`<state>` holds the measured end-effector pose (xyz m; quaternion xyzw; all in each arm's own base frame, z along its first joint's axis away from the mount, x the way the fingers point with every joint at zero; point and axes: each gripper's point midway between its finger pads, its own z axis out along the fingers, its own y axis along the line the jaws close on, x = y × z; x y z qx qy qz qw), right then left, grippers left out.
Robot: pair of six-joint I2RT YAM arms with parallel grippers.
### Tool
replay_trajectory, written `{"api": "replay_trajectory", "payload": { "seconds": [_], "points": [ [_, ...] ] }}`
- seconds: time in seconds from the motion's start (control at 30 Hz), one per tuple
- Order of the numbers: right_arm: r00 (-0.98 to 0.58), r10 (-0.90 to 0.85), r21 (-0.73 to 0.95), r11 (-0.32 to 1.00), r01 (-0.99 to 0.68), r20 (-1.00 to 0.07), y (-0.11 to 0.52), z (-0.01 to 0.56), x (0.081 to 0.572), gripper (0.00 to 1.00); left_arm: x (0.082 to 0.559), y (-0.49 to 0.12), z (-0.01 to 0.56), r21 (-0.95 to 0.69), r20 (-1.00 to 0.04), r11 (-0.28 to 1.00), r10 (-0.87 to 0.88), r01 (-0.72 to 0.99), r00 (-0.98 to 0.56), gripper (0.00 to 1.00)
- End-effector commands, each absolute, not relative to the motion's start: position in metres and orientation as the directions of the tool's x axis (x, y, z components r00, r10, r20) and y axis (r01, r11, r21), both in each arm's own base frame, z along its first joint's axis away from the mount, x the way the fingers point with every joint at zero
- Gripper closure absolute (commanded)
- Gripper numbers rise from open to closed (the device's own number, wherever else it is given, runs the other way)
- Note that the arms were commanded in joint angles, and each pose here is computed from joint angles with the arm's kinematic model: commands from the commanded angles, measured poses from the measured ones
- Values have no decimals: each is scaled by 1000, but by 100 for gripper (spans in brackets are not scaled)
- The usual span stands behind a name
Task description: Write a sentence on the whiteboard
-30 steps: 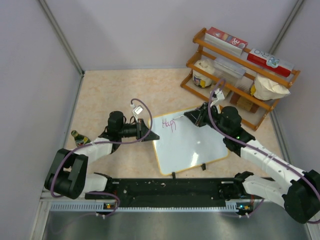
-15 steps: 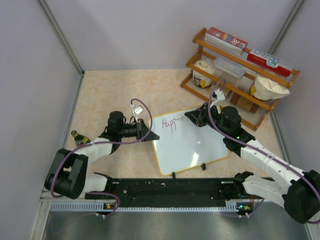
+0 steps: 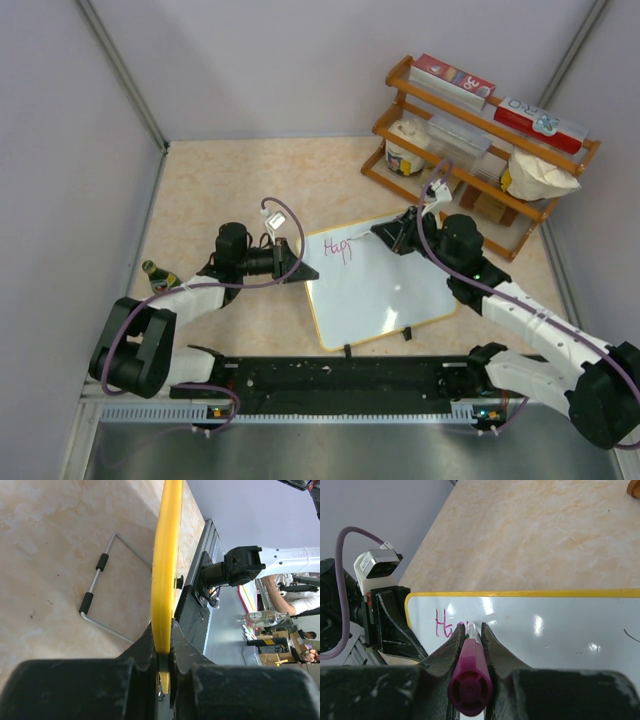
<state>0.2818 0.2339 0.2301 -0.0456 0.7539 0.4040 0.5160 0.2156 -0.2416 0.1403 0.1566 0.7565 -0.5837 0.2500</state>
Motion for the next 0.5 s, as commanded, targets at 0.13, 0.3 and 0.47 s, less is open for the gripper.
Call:
{"api": "replay_trajectory", "payload": {
  "seconds": [0.13, 0.3, 0.47],
  "points": [
    [-423, 352, 530, 722, -446, -835, 217, 227, 288, 100, 211, -240, 127, -784, -580, 297, -34, 545, -814, 100],
    [-433, 341, 528, 719, -451, -835, 217, 223, 285, 100, 211, -240, 127, -784, -580, 297, -32, 546, -814, 100],
    [-446, 325, 525, 715, -461, -834, 218, 218, 280, 100, 212, -240, 127, -783, -581, 297, -33, 547, -813, 100]
  ]
}}
